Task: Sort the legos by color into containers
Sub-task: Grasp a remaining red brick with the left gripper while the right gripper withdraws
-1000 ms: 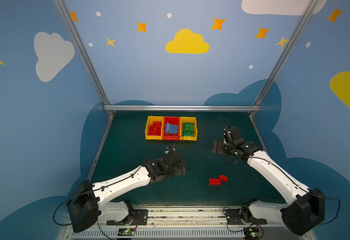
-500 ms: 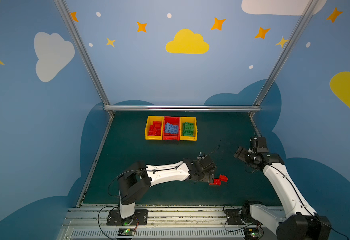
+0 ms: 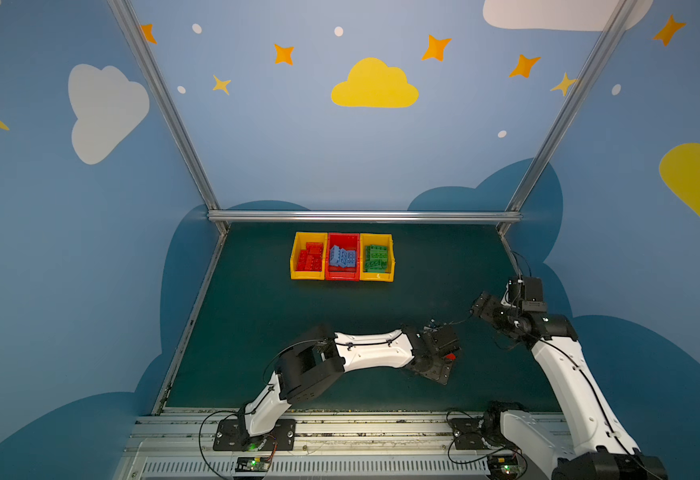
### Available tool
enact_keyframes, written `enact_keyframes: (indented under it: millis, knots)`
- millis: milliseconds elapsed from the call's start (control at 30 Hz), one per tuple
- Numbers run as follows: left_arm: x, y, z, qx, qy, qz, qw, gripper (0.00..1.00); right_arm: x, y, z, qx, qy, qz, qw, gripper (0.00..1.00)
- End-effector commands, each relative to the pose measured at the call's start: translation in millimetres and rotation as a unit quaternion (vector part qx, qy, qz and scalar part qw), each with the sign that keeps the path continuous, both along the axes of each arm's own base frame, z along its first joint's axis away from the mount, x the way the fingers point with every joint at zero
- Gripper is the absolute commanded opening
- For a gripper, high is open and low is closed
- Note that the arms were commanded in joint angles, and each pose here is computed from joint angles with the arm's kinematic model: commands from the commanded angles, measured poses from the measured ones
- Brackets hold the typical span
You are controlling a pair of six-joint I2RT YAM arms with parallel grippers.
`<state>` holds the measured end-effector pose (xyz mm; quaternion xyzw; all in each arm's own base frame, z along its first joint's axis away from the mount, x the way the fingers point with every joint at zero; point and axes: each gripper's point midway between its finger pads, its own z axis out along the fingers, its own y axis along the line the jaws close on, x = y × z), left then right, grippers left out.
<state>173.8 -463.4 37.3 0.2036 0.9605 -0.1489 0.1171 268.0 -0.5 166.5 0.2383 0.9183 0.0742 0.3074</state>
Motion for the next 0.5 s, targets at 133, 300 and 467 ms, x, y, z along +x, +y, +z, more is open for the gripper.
enact_keyframes:
  millis: [133, 300, 467]
  knots:
    - [13, 10, -17, 0.074, -0.024, -0.003, 0.997, 0.99, -8, 2, -2, 0.005, 0.008, 0.007, 1.000, 0.95]
    - [20, 6, -17, 0.080, -0.034, 0.001, 0.996, 0.99, -8, 0, -1, 0.000, 0.007, 0.009, 1.000, 0.95]
    - [23, 6, -26, 0.097, -0.032, 0.003, 0.995, 0.95, -7, -2, 0, 0.004, 0.005, 0.008, 1.000, 0.95]
